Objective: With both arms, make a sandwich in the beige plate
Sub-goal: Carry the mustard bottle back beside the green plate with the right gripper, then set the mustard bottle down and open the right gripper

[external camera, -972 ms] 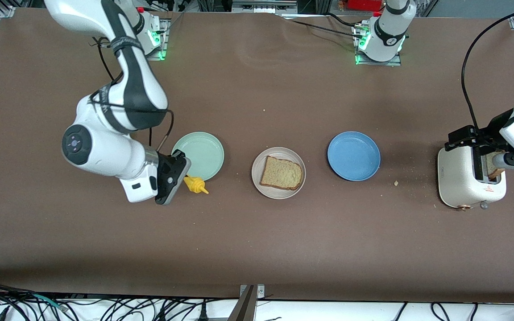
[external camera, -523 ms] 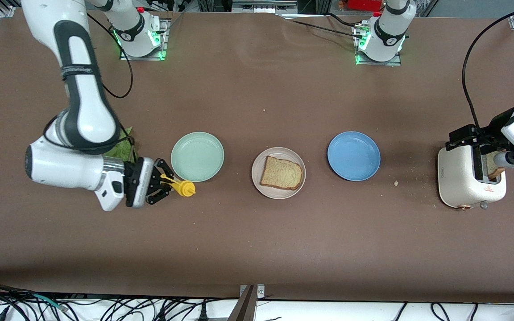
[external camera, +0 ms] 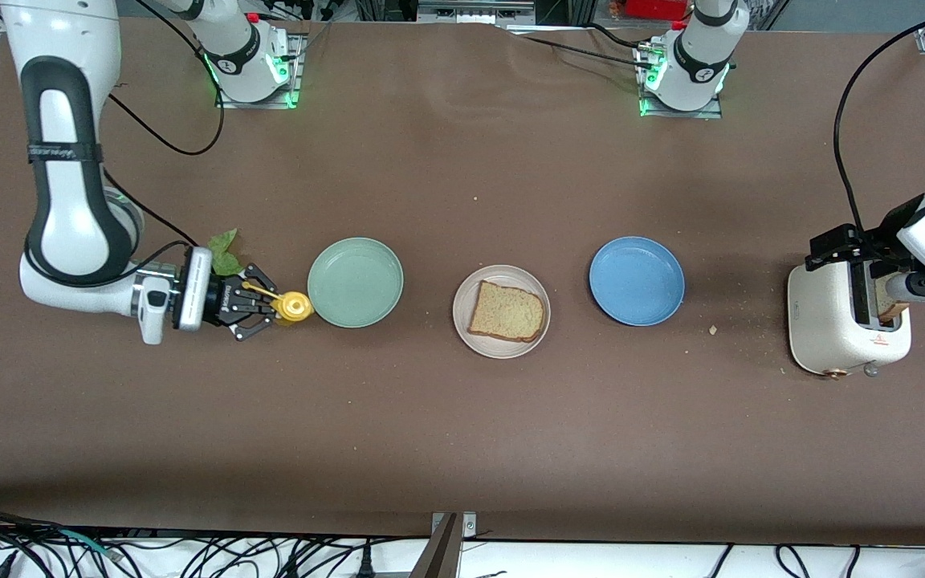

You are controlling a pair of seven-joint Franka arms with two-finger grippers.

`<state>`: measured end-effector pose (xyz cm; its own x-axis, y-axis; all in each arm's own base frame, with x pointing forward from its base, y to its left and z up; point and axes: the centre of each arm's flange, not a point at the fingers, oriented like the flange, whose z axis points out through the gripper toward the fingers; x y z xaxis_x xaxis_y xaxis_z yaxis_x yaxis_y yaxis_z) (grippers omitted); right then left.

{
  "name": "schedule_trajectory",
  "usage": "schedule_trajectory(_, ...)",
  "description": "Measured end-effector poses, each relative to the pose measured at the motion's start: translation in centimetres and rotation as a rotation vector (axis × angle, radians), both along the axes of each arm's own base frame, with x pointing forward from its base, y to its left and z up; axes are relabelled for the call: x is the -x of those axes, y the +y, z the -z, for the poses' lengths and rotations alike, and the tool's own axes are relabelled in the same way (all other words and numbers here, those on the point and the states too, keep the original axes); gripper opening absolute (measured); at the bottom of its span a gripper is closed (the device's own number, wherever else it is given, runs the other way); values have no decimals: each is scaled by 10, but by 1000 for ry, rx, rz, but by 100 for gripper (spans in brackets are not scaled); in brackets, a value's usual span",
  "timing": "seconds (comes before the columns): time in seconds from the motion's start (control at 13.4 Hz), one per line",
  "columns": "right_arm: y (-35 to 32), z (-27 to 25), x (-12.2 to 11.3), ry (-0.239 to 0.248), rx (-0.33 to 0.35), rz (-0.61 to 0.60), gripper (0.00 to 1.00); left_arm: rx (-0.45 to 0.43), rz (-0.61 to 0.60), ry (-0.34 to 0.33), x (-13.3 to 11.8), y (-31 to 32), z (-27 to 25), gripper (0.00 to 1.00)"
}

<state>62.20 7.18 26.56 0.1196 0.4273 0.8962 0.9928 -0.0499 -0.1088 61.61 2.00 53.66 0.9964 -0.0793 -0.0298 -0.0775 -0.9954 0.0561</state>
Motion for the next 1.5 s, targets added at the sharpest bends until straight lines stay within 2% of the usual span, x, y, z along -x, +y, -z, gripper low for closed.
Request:
schedule_trajectory(0.22,-52,56,38,-24,-144,-19,4,0,-1,0,0,0,0,100)
schedule_trajectory(0.45,-73,114,63,-49,-294,-12,4,0,-1,0,0,0,0,100)
schedule_trajectory(0.6,-73,141,72,-69,-326,-13,4,0,-1,0,0,0,0,100)
schedule_trajectory(0.9,-69,151,75,-62,-368,-3,7,0,-2,0,0,0,0,100)
schedule_trajectory(1.27,-69,168,77,-57,-376,-7,8,0,-2,0,0,1,0,100)
schedule_trajectory(1.42,-70,168,76,-60,-382,-9,13,-1,-3,0,0,1,0,100)
schedule_trajectory(1.5,-70,167,75,-61,-387,-11,22,-13,-3,0,0,3,0,100)
